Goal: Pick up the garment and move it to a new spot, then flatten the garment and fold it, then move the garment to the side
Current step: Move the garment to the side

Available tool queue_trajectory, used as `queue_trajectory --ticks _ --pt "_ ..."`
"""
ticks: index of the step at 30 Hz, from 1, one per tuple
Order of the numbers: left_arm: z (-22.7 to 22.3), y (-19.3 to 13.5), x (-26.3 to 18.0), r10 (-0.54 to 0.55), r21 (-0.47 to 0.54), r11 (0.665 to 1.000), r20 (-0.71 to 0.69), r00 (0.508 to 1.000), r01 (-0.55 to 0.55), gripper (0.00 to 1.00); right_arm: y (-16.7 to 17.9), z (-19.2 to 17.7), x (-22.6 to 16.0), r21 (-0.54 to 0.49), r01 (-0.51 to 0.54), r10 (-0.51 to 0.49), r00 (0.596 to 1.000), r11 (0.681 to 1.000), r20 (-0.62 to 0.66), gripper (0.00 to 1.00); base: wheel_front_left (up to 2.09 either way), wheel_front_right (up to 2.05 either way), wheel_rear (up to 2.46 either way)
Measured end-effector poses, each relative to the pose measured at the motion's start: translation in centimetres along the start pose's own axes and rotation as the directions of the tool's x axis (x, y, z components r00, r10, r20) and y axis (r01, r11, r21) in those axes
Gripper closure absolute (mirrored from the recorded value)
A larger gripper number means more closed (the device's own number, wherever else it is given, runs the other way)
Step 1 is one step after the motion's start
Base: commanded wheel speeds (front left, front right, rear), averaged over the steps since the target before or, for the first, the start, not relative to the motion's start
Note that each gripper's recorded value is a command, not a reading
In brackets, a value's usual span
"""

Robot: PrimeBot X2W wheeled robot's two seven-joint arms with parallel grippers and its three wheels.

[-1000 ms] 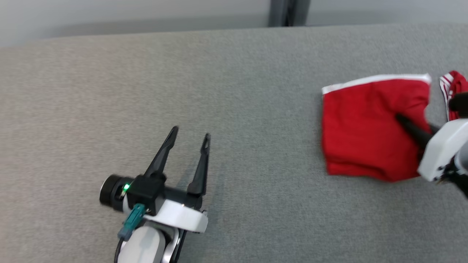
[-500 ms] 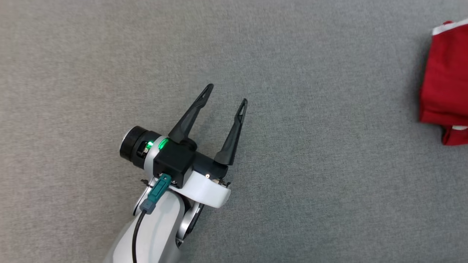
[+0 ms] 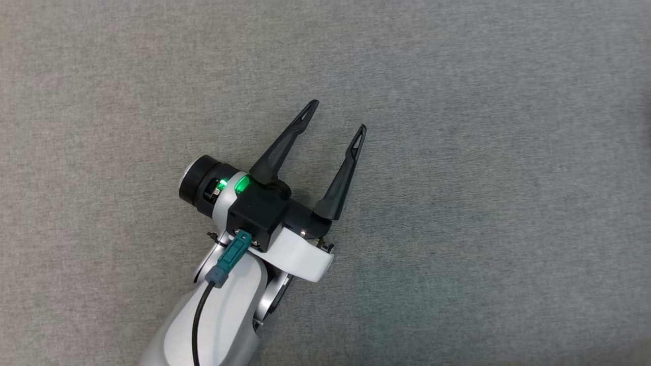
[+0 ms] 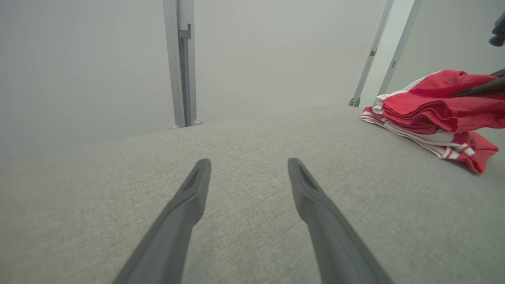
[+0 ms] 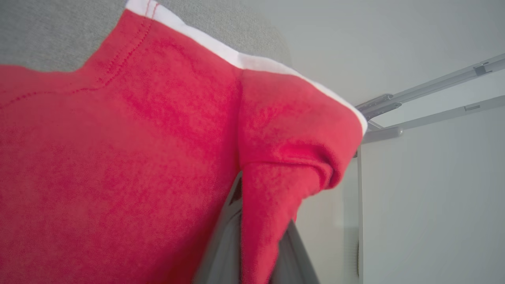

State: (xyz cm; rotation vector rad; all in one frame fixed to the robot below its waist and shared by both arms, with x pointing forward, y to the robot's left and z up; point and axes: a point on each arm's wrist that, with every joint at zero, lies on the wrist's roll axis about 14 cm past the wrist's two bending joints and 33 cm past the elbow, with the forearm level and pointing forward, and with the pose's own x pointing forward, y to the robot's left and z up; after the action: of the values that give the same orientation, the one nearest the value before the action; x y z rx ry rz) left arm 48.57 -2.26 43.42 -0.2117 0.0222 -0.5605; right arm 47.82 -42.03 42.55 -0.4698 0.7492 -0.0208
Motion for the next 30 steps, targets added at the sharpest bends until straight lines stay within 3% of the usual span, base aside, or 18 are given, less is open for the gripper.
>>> queue_trajectory --ticks 1,5,8,9,10,11,18,25,30 --pt "-0.2 0.3 -0.1 0.007 0.001 1.000 -0.005 1.000 -0.007 0.00 -0.2 -0.4 0.2 -0.063 0.008 -0.009 1.000 0.998 -0.021 1.00 0.00 0.00 0.00" --pt "-0.8 1.3 -0.4 0.035 0.000 0.999 -0.021 0.999 -0.035 0.00 -0.8 -1.1 1.2 -0.157 0.039 -0.047 0.998 0.987 -0.050 1.00 0.00 0.00 0.00" --pt "-1.0 1.8 -0.6 0.049 0.003 0.999 -0.028 0.998 -0.049 0.00 -1.3 -1.6 1.6 -0.185 0.064 -0.077 0.995 0.981 -0.064 1.00 0.00 0.00 0.00" --pt "-1.1 2.2 -0.7 0.059 0.004 0.998 -0.030 0.998 -0.058 0.00 -1.4 -1.8 1.9 -0.186 0.076 -0.090 0.994 0.980 -0.068 0.85 0.00 0.00 0.00" --pt "-1.1 2.4 -0.7 0.064 0.004 0.998 -0.030 0.997 -0.064 0.00 -1.5 -1.7 2.0 -0.188 0.084 -0.096 0.994 0.979 -0.056 0.52 0.00 0.00 0.00" --pt "-1.1 2.5 -0.8 0.068 0.003 0.998 -0.030 0.997 -0.068 0.00 -1.6 -1.5 2.1 -0.177 0.094 -0.104 0.994 0.980 -0.045 0.00 0.00 0.00 0.00" --pt "-0.6 3.0 -1.0 0.087 0.006 0.996 -0.024 0.996 -0.087 0.00 -1.7 -2.7 1.8 -0.148 0.116 -0.126 0.990 0.982 -0.057 0.00 0.00 0.00 0.00" --pt "0.5 2.7 -1.5 0.096 0.016 0.995 -0.011 0.995 -0.096 0.00 -3.3 -1.6 -0.1 -0.148 0.166 -0.172 0.985 0.975 -0.026 0.00 0.00 0.00 0.00" --pt "2.7 2.1 -2.6 0.116 0.033 0.993 0.024 0.993 -0.117 0.00 -3.6 5.2 -2.7 -0.070 0.211 -0.193 0.959 0.975 0.206 0.00 0.00 0.00 0.00"
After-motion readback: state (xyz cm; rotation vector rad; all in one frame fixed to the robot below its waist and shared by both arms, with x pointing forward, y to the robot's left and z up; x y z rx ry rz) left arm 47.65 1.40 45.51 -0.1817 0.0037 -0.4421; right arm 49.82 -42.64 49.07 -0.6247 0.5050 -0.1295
